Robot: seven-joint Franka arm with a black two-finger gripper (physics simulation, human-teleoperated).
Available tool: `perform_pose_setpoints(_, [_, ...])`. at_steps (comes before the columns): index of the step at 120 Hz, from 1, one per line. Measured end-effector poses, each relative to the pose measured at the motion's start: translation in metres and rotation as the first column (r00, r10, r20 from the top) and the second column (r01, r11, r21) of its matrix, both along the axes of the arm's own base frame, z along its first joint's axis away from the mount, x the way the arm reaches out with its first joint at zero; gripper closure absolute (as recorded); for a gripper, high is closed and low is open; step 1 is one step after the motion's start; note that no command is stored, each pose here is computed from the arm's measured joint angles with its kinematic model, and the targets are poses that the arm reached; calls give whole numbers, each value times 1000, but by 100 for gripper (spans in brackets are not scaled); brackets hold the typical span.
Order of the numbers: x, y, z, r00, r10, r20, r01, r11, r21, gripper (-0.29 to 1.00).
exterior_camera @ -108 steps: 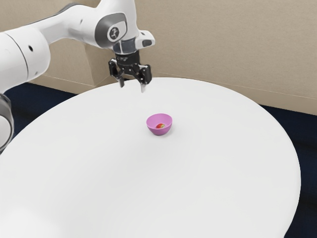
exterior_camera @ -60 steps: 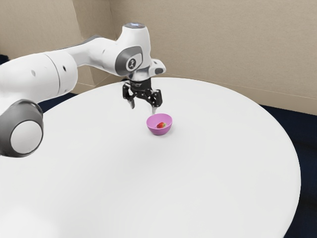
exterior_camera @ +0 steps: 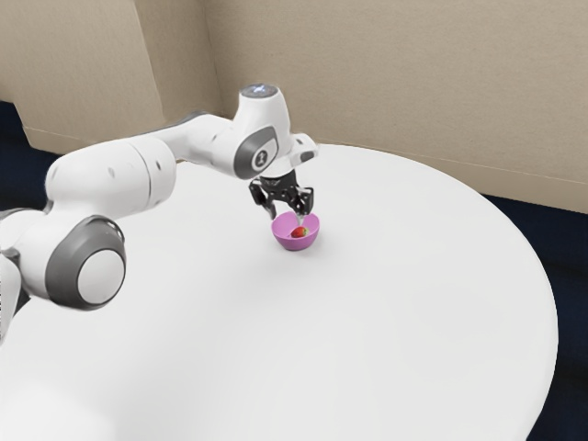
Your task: Take strawberry from the bowl
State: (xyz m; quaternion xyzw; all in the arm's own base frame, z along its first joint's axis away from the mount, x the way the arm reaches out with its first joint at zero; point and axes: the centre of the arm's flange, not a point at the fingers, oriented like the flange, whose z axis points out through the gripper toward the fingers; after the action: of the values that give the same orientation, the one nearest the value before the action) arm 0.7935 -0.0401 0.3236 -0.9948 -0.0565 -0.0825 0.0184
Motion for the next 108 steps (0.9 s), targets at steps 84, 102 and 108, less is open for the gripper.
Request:
perform_pose_setpoints(84, [25, 17, -69, 994, 27, 109, -23, 999, -36, 30])
perform_pose_setpoints(102, [27, 15, -73, 992, 28, 123, -23, 999, -46, 29])
perform_pose_setpoints(108, [28, 15, -72, 992, 28, 125, -23, 999, -46, 33])
